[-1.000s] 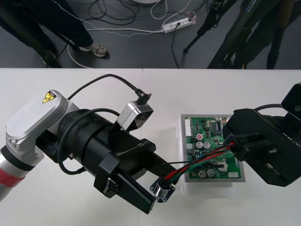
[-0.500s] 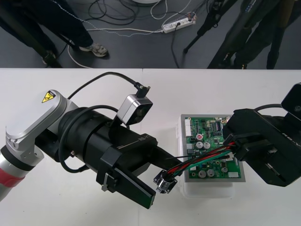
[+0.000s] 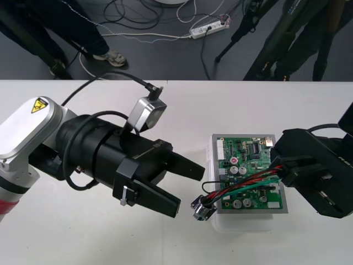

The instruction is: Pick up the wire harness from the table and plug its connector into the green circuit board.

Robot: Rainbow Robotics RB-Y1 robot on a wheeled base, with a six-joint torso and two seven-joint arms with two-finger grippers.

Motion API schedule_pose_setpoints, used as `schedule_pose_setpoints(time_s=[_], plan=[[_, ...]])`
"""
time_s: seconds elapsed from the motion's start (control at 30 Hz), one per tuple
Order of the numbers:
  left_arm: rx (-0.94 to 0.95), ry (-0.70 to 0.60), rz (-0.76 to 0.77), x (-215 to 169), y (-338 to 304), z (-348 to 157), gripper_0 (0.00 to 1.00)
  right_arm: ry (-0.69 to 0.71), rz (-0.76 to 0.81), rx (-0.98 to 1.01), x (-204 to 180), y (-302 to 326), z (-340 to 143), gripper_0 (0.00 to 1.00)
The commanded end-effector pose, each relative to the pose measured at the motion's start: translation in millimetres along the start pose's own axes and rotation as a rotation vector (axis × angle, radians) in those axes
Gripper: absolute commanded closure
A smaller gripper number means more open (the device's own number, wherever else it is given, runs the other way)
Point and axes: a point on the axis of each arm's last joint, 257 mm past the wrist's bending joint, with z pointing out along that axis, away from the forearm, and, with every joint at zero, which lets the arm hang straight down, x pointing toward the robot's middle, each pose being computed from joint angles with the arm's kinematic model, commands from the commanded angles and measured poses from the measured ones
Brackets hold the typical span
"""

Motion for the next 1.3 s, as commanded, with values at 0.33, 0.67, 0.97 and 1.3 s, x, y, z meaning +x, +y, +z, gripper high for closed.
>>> schedule_pose_setpoints(time_s=[0.33, 0.67, 0.97, 1.3], plan=[[-0.188, -0.05, 0.176, -21.3, 24.2, -42.5, 0.0, 0.167, -0.061, 0.206, -0.8, -7.2, -61.2, 1.0], [-0.263, -0.038, 0.307, -33.8, 35.5, -51.4, 0.0, 0.255, -0.136, 0.269, -3.4, -15.1, -77.2, 1.0], [-0.304, -0.011, 0.479, -31.1, 44.9, -54.7, 0.0, 0.261, -0.205, 0.23, -0.4, -11.8, -62.9, 1.0], [-0.32, -0.006, 0.631, -26.6, 45.3, -57.8, 0.0, 0.352, -0.32, 0.234, -6.0, -9.6, -59.9, 1.0]])
